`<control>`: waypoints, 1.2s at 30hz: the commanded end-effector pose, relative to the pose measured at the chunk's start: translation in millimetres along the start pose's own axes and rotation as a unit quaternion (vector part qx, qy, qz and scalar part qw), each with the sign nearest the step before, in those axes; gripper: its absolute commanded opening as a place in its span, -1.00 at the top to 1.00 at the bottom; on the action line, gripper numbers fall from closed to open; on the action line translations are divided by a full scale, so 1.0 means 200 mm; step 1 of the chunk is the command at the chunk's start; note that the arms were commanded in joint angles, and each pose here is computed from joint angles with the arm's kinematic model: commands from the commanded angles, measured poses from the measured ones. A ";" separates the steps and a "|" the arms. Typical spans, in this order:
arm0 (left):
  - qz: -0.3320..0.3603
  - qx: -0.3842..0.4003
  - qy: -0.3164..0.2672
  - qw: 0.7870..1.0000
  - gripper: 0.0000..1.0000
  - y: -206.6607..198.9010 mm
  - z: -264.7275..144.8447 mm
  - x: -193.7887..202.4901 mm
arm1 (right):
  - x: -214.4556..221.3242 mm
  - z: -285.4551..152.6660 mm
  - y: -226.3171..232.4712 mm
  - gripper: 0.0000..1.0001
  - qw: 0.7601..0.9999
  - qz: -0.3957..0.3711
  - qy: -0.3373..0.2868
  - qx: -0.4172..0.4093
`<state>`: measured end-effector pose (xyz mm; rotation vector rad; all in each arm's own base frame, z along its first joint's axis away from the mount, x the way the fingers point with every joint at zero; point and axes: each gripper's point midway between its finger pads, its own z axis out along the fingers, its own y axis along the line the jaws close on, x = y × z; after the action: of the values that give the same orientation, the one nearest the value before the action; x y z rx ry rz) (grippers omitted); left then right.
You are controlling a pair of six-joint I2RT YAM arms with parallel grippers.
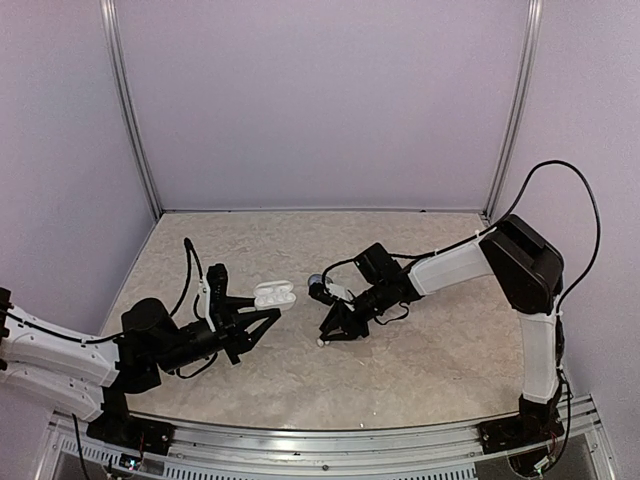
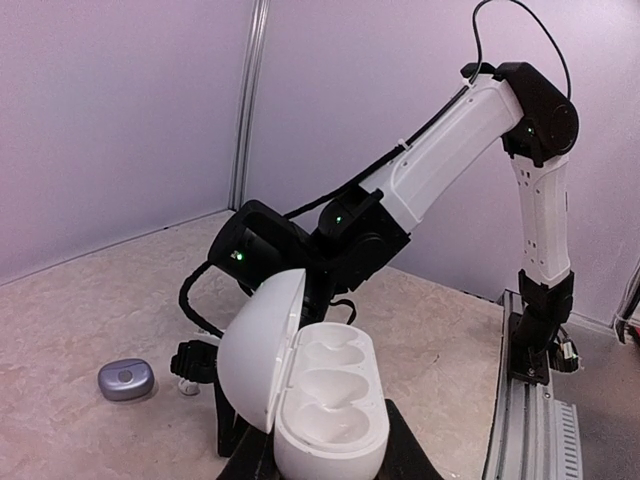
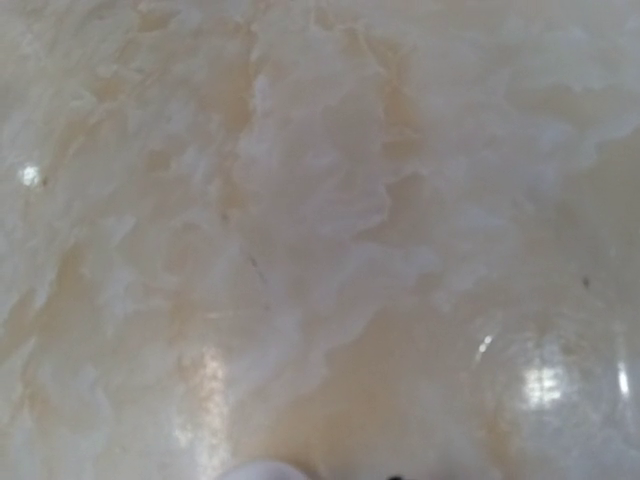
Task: Insert the wireless bluetooth earbuds into the charging case
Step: Pick up the right earbud from the center of the board.
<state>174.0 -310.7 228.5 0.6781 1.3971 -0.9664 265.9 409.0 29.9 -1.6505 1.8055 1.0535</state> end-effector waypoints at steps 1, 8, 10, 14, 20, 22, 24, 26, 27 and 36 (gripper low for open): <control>0.010 0.003 -0.018 1.000 0.94 -0.01 0.02 -0.07 | 0.08 0.05 0.05 0.40 0.999 0.009 0.028 -0.019; 0.011 0.003 -0.017 1.000 0.94 0.00 0.02 -0.06 | 0.10 0.05 0.10 0.40 0.999 0.015 0.036 -0.028; 0.011 0.003 -0.015 1.000 0.94 -0.01 0.02 -0.06 | 0.11 0.06 0.11 0.42 0.999 0.018 0.038 -0.032; 0.011 0.003 -0.013 1.000 0.93 0.00 0.02 -0.05 | 0.12 0.06 0.14 0.46 0.998 0.021 0.039 -0.037; 0.011 0.003 -0.012 1.000 0.93 0.00 0.03 -0.04 | 0.11 0.05 0.15 0.64 0.998 0.027 0.037 -0.037; 0.010 0.003 -0.011 1.000 0.93 0.00 0.03 -0.04 | 0.10 0.05 0.16 0.70 0.998 0.028 0.034 -0.038; 0.010 0.014 -0.007 1.000 0.93 -0.02 0.03 -0.03 | 0.07 0.03 0.17 0.72 0.998 0.026 0.026 -0.042; 0.010 0.015 -0.007 1.000 0.93 -0.02 0.03 -0.03 | 0.05 0.02 0.19 0.73 0.999 0.022 0.018 -0.046; 0.010 0.016 -0.006 1.000 0.93 -0.02 0.03 -0.02 | 0.03 0.01 0.20 0.74 0.999 0.020 0.015 -0.046; 0.008 0.016 0.000 1.000 0.93 -0.02 0.03 -0.01 | -0.13 -0.14 0.26 0.83 0.999 -0.004 -0.030 -0.023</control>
<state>171.5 -315.7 218.3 0.7143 1.4184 -0.9756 228.5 399.2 37.6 -1.6694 1.8490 1.1385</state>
